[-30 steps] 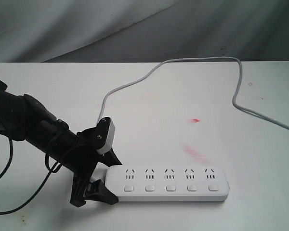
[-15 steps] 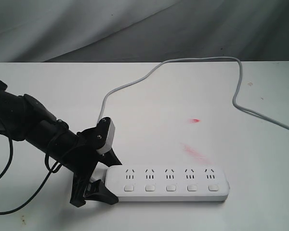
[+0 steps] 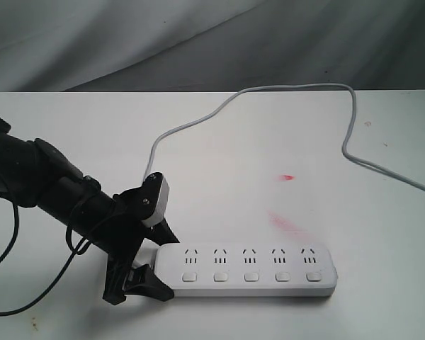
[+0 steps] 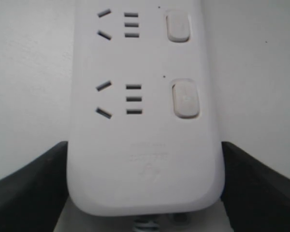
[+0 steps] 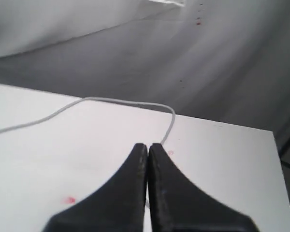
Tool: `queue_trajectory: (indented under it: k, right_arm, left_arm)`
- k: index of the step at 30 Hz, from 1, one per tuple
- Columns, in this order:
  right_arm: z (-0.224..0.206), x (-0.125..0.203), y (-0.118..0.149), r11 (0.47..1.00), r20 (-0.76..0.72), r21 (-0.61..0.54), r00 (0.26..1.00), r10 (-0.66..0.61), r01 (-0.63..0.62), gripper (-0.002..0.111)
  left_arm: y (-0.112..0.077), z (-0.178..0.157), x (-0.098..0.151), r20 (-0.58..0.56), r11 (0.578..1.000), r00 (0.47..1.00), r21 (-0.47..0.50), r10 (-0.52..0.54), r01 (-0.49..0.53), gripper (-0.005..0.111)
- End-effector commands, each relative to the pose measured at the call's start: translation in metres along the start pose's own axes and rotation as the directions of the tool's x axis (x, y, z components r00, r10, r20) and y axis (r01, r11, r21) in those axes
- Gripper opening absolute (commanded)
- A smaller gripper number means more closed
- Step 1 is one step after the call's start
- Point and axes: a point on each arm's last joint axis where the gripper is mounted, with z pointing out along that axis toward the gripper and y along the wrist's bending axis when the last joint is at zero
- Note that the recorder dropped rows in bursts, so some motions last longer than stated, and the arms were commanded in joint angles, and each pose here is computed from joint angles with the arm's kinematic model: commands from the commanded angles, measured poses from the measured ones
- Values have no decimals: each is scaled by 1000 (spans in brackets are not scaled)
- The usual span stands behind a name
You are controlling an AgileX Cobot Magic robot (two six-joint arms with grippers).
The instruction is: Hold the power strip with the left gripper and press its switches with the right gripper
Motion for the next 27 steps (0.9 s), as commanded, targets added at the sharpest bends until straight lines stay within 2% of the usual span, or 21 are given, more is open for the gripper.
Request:
queue_trajectory:
  k: [1,4,10,13,17,20,25,27]
  right_arm:
    - [27,-19,1,974,-105,-181,982,-160,139,0]
    - [56,-24,3,936,-78,-298,972,-220,188,0]
    - [110,-14,10,824,-9,-509,955,-295,250,0]
    - [133,1,12,764,-63,-610,948,-312,211,0]
    - [163,17,18,726,-118,-680,962,-247,103,0]
    - [176,35,36,654,-90,-745,951,-294,131,0]
    - [183,70,81,464,21,-846,886,-463,262,0]
    - [187,80,94,446,42,-846,871,-489,291,0]
  left_arm:
    - [1,1,-1,-1,1000,1000,-3,1,-1,52]
    - [1,1,-1,-1,1000,1000,-3,1,-1,52]
    - [1,1,-1,-1,1000,1000,-3,1,-1,52]
    - [1,1,-1,-1,1000,1000,-3,1,-1,52]
    - [1,1,-1,-1,1000,1000,-3,1,-1,52]
    - [1,1,-1,-1,1000,1000,-3,1,-1,52]
    - [1,1,-1,-1,1000,1000,-3,1,-1,52]
    - [1,1,-1,-1,1000,1000,-3,1,-1,52]
